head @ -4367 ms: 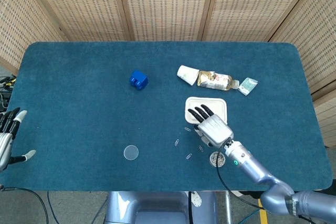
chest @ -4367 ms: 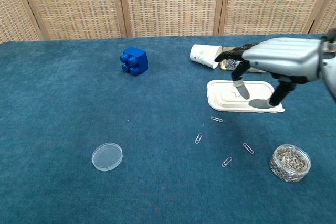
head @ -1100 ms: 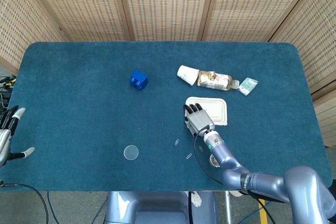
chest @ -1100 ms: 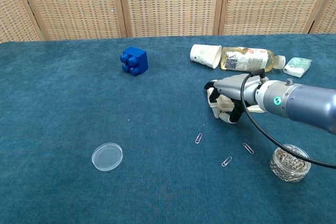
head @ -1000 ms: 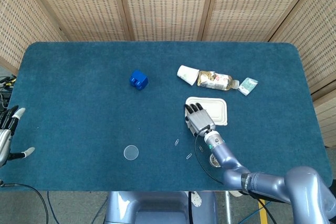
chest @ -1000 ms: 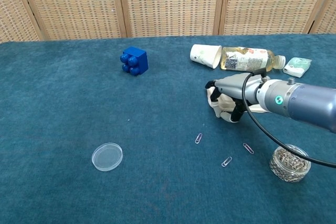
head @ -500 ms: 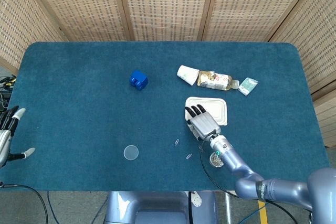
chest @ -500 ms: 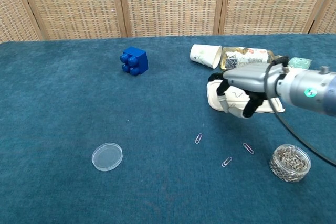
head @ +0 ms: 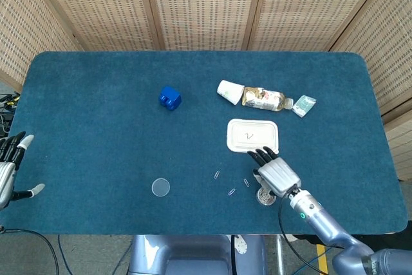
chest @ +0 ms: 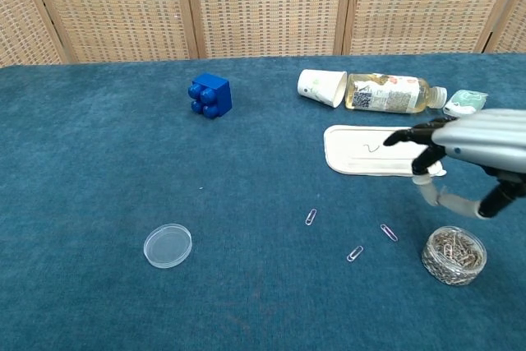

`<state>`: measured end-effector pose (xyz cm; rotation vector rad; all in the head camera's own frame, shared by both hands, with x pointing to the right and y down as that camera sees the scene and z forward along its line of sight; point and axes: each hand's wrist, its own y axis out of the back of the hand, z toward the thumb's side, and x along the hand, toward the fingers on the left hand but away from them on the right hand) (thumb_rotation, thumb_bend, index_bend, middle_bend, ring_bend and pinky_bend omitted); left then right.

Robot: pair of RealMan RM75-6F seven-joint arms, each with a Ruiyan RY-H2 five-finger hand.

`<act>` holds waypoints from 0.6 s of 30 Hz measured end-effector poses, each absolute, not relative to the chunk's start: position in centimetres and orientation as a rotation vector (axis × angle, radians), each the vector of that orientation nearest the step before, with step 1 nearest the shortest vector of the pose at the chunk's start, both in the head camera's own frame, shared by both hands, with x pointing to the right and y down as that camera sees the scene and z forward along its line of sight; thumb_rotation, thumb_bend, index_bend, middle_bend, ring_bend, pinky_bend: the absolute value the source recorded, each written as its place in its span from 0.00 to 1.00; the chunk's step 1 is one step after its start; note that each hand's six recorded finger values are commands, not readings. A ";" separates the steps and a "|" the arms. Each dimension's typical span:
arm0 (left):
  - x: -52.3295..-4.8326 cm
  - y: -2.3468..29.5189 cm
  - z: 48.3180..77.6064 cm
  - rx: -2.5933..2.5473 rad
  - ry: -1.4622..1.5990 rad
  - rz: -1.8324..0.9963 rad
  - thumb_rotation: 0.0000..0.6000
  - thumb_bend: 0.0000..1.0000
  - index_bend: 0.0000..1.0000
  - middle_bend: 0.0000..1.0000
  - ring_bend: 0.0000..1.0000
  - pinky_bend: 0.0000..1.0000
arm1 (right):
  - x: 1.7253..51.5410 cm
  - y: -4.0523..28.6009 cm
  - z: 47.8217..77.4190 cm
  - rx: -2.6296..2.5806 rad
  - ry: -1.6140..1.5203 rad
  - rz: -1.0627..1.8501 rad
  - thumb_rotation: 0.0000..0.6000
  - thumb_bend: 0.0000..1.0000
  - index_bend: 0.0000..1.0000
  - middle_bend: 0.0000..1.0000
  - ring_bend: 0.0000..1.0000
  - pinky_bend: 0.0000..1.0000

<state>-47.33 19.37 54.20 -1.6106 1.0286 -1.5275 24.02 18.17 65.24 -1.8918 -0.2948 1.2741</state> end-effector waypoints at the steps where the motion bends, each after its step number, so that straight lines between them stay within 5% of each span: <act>1: -47.3 19.4 54.2 -1.610 1.028 -1.527 1.00 0.01 0.00 0.00 0.00 0.00 | 24.3 18.5 65.2 -1.896 -0.291 1.274 1.00 0.50 0.66 0.03 0.00 0.01; 18: -47.2 19.5 54.4 -1.610 1.019 -1.533 1.00 0.01 0.00 0.00 0.00 0.00 | 25.1 21.1 66.0 -1.918 -0.236 1.254 1.00 0.50 0.66 0.04 0.00 0.01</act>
